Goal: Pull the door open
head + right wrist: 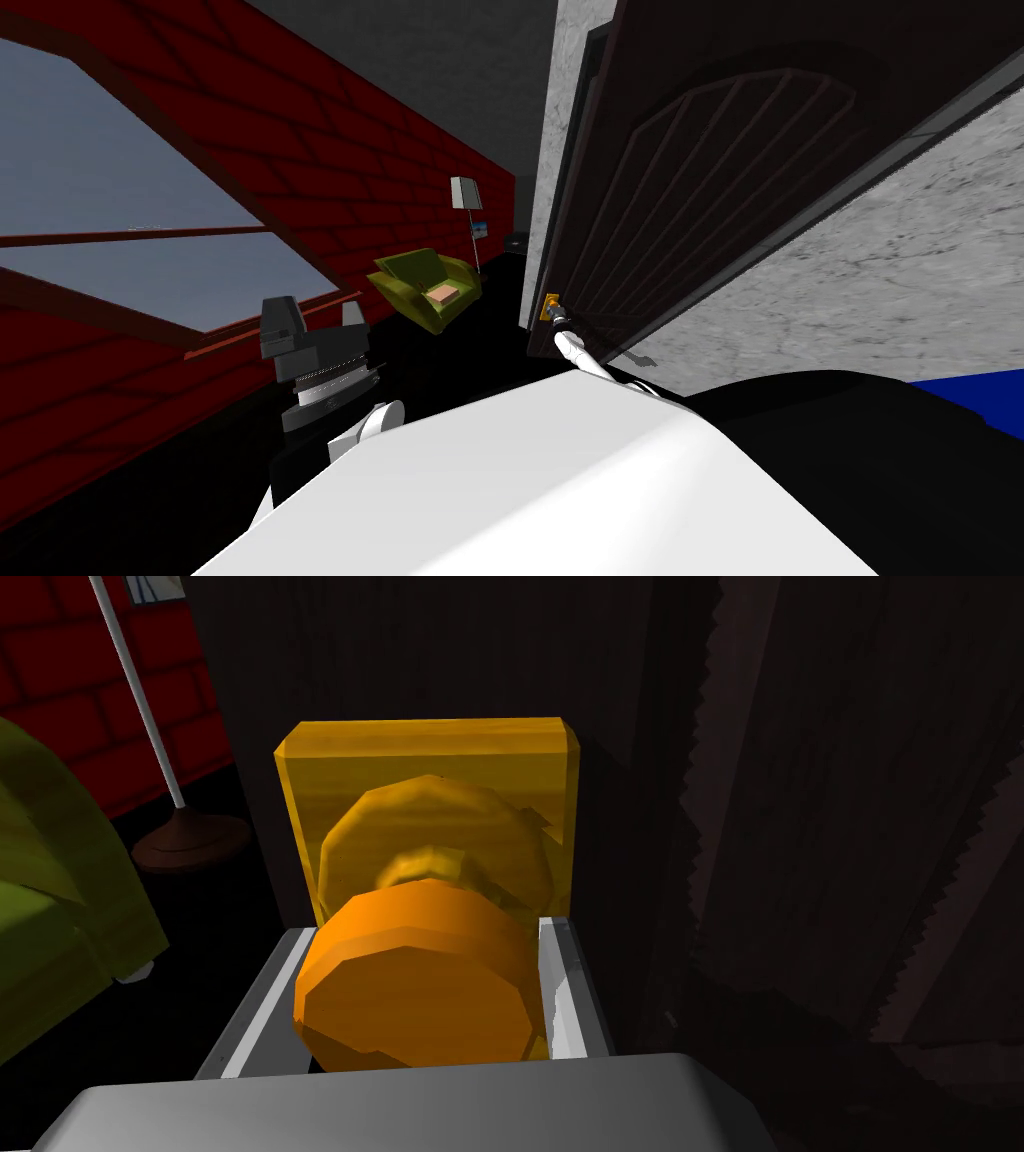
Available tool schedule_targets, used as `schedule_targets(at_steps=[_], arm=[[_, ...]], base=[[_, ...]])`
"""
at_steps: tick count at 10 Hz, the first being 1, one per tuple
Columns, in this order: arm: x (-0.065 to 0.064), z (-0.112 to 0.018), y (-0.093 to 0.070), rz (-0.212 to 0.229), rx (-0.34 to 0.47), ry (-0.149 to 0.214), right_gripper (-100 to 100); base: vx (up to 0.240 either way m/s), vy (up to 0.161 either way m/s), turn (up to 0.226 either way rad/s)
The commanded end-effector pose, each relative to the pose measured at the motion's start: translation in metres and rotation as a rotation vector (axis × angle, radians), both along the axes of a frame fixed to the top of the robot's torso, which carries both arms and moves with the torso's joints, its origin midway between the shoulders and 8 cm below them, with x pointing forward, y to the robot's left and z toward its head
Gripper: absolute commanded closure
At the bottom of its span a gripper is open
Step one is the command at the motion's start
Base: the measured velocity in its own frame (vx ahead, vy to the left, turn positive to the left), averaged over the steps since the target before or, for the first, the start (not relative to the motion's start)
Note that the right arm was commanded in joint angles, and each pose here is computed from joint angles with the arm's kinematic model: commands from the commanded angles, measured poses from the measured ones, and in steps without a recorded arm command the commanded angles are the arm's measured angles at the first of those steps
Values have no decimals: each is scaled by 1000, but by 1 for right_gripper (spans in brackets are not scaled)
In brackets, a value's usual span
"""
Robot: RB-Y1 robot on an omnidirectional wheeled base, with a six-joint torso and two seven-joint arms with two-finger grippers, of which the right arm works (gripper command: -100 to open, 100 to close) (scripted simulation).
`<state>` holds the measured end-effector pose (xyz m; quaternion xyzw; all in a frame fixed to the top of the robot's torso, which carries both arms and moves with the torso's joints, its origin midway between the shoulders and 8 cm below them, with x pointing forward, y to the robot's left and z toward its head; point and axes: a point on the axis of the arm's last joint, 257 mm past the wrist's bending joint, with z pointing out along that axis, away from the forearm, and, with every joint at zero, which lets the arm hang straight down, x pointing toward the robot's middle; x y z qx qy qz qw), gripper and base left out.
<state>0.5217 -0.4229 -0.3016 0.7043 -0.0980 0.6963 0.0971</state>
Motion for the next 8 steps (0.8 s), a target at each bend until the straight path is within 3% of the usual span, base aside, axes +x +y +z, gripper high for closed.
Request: schedule_targets(at_steps=[1,6,8], arm=[[1,2,5,18,0,-4,100],[1,5,16,63,-2,-11,100],[-1,-1,19,72,0,1,100]], base=[[-206,-45,112],[-217,-61,114],[-117,-15,62]])
